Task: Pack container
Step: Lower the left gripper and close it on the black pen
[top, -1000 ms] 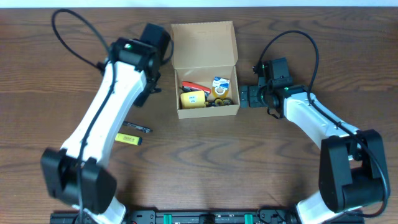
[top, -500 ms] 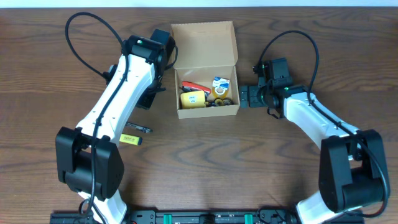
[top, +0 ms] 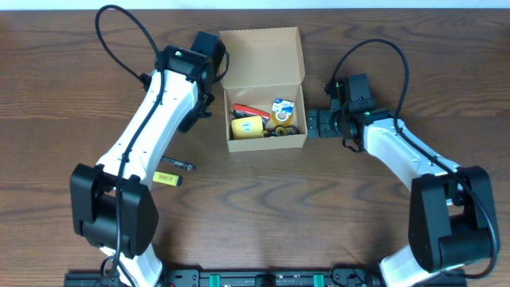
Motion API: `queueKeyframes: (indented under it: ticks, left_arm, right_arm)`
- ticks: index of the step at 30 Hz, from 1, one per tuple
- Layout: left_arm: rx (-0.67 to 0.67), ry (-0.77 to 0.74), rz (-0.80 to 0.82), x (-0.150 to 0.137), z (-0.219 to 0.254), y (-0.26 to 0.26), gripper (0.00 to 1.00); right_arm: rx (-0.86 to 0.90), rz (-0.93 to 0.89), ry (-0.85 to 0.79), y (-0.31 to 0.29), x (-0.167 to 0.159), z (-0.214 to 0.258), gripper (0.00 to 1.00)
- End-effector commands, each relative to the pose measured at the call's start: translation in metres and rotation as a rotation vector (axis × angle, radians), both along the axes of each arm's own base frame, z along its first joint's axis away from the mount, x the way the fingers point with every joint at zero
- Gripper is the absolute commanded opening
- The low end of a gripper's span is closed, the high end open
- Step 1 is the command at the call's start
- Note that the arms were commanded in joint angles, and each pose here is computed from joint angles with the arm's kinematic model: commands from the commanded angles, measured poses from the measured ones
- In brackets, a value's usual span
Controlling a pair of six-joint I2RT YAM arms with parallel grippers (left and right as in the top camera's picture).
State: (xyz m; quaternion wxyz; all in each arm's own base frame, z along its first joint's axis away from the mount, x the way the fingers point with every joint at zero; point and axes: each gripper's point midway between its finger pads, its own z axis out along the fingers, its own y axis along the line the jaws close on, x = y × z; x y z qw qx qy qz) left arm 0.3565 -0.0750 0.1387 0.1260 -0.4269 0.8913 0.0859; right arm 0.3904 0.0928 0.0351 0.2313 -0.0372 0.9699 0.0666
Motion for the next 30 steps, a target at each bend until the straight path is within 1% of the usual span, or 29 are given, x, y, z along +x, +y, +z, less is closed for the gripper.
queueKeyframes:
  ticks: [1,4,6,12,16,17,21,24,26,28,29,30]
  left_arm:
    - [0.036,-0.037,-0.11,-0.003,0.024,0.008,0.06]
    - [0.095,-0.061,-0.146,-0.013,0.044,0.022,0.06]
    - [0.095,-0.073,-0.183,-0.021,0.047,0.025,0.06]
    - [0.09,-0.135,-0.193,-0.064,0.048,0.042,0.06]
    - [0.079,-0.141,-0.156,-0.092,0.031,0.058,0.06]
    - [0.051,-0.142,-0.131,-0.097,0.021,0.061,0.06]
    - [-0.059,-0.147,-0.004,-0.102,-0.013,0.062,0.06]
    - [-0.106,-0.144,0.102,-0.104,-0.036,0.067,0.11]
    - [-0.124,-0.142,0.137,-0.101,-0.051,0.07,0.14]
    - [-0.141,-0.146,0.148,-0.096,-0.063,0.07,0.24]
    - [-0.154,-0.153,0.151,-0.091,-0.07,0.069,0.31]
    - [-0.172,-0.159,0.16,-0.085,-0.077,0.066,0.46]
  right_arm:
    - [-0.009,0.01,0.01,-0.001,-0.001,-0.004,0.99]
    - [-0.009,0.01,0.01,-0.001,-0.001,-0.004,0.99]
    - [-0.009,0.01,0.01,-0.001,-0.001,-0.004,0.99]
    - [-0.009,0.01,0.01,-0.001,-0.001,-0.004,0.99]
    - [-0.009,0.01,0.01,-0.001,-0.001,-0.004,0.99]
    - [-0.009,0.01,0.01,-0.001,-0.001,-0.004,0.99]
    - [-0.009,0.01,0.01,-0.001,-0.001,-0.004,0.99]
    - [-0.009,0.01,0.01,-0.001,-0.001,-0.004,0.99]
    - [-0.009,0.01,0.01,-0.001,-0.001,-0.004,0.99]
    - [-0.009,0.01,0.01,-0.001,-0.001,-0.004,0.99]
    - [-0.009,0.01,0.01,-0.001,-0.001,-0.004,0.99]
    - [-0.009,0.01,0.01,-0.001,-0.001,-0.004,0.99]
